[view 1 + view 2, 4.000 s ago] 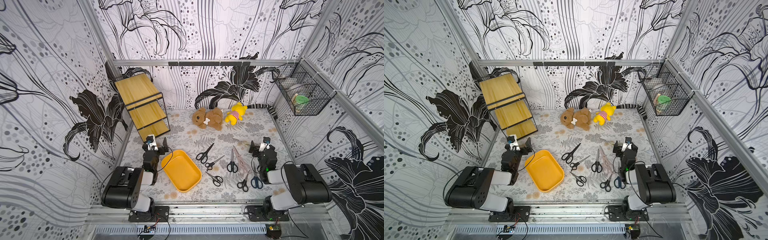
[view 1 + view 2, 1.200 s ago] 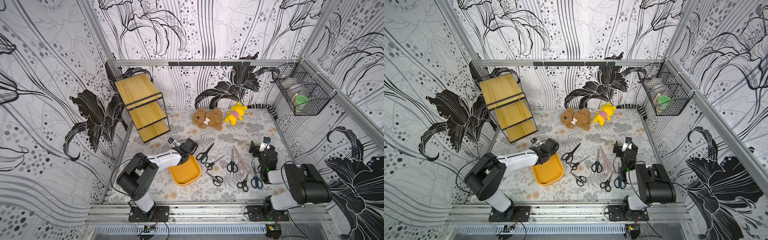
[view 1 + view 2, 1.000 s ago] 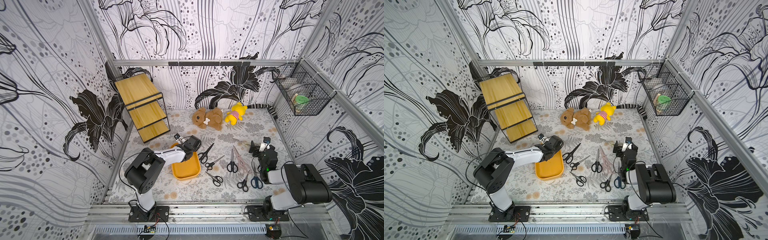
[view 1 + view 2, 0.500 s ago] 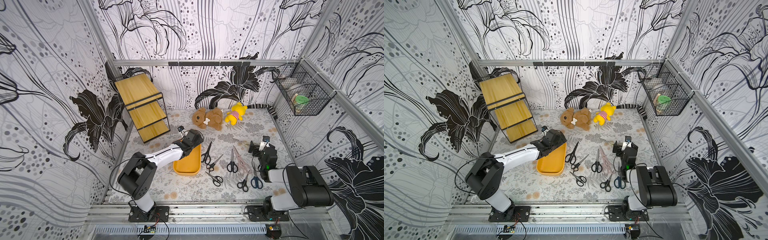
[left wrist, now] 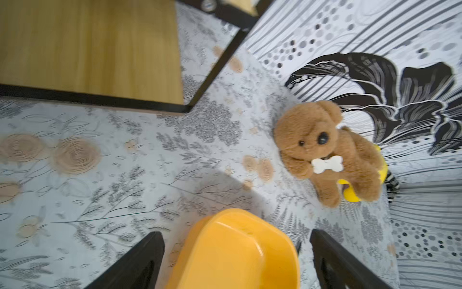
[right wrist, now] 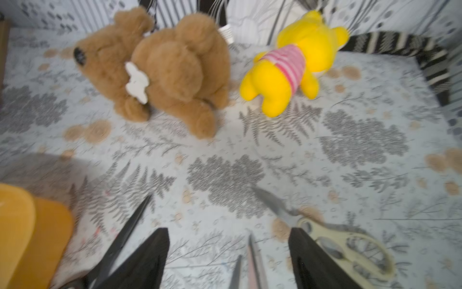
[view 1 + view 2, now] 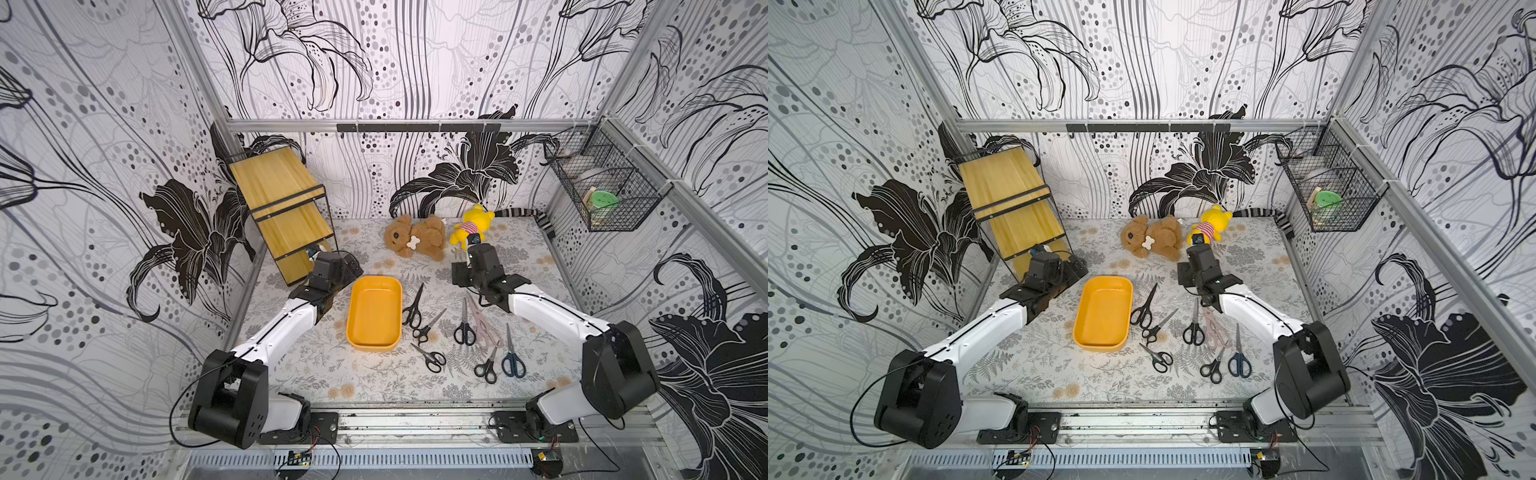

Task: Put the scissors into the storage box
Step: Move the storage box to the center of the board, then pick up the scissors from the center of the board, then place the scissors in the storage box, then pick up the scissors from the center of the board.

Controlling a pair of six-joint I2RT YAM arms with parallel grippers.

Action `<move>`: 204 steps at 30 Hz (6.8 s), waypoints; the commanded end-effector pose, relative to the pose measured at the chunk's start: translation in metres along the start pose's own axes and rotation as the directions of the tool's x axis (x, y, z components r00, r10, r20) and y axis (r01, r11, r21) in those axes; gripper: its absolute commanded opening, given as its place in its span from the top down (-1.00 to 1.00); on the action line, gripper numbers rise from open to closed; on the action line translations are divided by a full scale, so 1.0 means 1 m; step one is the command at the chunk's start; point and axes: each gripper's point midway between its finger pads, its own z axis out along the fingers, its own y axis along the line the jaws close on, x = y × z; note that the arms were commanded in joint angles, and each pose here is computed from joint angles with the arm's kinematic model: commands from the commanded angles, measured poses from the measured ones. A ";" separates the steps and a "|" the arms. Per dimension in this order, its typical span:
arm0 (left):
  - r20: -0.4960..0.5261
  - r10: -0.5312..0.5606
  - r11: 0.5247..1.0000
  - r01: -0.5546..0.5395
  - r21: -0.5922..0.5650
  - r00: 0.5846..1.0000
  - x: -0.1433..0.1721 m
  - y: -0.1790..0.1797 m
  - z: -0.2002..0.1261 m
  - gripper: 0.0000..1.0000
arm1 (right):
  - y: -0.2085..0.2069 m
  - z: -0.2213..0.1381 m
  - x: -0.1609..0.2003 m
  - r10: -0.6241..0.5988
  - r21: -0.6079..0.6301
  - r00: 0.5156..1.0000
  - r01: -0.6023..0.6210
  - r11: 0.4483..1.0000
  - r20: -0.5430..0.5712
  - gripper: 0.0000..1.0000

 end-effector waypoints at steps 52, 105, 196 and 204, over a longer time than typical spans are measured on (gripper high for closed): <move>-0.153 -0.039 0.980 0.067 0.185 0.987 -0.001 0.031 0.011 -0.93 | 0.130 0.041 0.149 -0.040 -0.060 0.812 0.006 0.998 -0.582 0.49; -0.160 -0.098 0.968 0.132 0.213 0.982 -0.007 0.036 0.011 -0.93 | 0.198 -0.040 0.064 -0.152 -0.207 0.916 0.078 0.975 -0.372 1.00; -0.192 -0.160 0.937 0.210 0.279 0.968 -0.009 0.029 0.001 -0.92 | 0.130 -0.042 0.189 0.373 0.165 0.735 -0.343 0.925 -0.567 0.53; -0.195 -0.160 0.938 0.210 0.275 0.968 -0.009 0.030 0.003 -0.92 | 0.120 -0.035 0.199 0.417 0.205 0.717 -0.368 0.907 -0.558 0.53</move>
